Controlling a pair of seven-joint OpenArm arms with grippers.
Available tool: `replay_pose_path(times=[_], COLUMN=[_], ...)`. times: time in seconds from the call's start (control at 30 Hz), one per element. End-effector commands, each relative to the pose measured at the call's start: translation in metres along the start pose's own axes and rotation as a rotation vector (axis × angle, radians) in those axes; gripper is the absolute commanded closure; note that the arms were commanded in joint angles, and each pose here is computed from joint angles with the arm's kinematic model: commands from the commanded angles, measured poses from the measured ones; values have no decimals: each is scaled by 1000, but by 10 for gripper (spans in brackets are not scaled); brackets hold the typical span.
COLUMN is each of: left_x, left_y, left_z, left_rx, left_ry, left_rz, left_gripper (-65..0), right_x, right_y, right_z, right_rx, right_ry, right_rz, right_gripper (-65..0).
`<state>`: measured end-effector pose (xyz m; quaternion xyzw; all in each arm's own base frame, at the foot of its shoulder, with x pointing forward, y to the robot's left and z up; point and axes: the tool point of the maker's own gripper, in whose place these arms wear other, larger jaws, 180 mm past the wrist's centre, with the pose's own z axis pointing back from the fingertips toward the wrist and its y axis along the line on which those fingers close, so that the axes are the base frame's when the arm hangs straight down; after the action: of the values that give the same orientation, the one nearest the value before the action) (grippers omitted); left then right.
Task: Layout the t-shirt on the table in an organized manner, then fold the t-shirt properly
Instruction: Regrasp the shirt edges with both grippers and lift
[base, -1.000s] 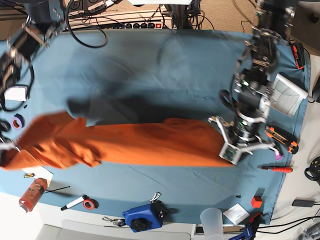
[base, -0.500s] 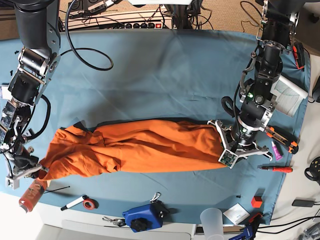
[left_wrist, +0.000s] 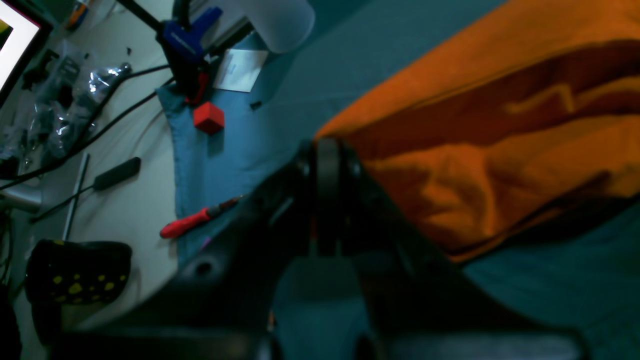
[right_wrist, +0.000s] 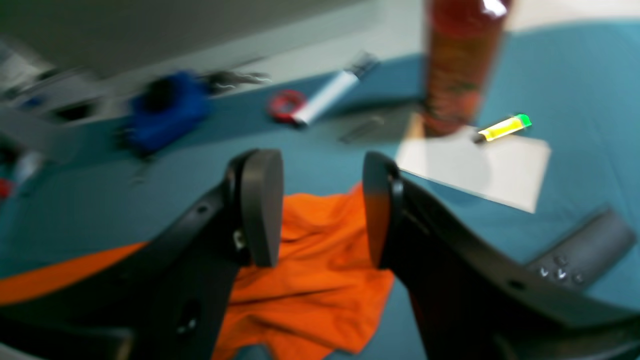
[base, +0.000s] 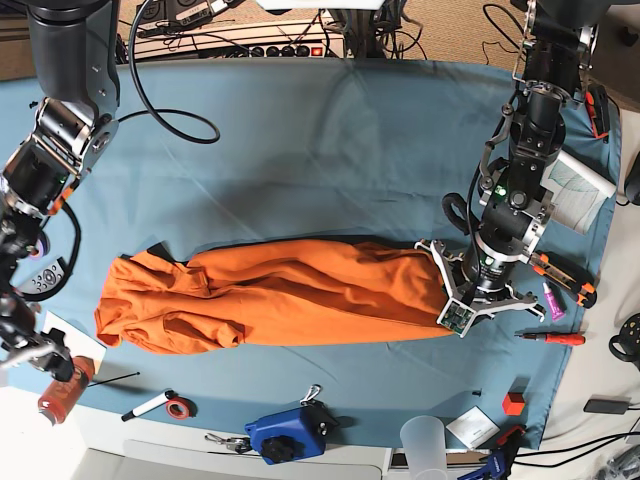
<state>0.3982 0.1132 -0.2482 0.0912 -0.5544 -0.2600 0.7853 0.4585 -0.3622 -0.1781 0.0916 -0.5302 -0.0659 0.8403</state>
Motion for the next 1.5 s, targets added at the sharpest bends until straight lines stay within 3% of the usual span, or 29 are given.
replay_pose_path(times=[0.0, 0.13, 0.3, 0.47, 0.6, 0.83, 1.17, 1.47], left_x=[17, 18, 18, 18, 17, 16, 16, 16], left_y=[12, 12, 12, 11, 11, 10, 10, 10], left_z=[1, 1, 1, 1, 1, 1, 1, 1], left_rx=[32, 33, 32, 31, 31, 30, 29, 29], left_ry=[-55, -55, -55, -55, -53, -49, -50, -49], left_rz=[-5, -5, -4, -3, -3, -3, -2, -3], left_gripper=[0, 0, 0, 0, 0, 0, 0, 0], right_x=[21, -10, -77, -135, -163, -194, -182, -208], right_y=[-3, -19, -30, -8, 9, 21, 11, 23], right_z=[15, 34, 44, 41, 28, 6, -10, -37], right_rx=[-1, -7, 18, 108, 117, 69, -17, 31], right_ry=[-61, -50, 7, 39, 23, 30, 1, 77], right_rz=[8, -47, -131, -206, -267, -385, -366, -485], right_gripper=[-262, -262, -262, -262, -262, -262, -262, -262])
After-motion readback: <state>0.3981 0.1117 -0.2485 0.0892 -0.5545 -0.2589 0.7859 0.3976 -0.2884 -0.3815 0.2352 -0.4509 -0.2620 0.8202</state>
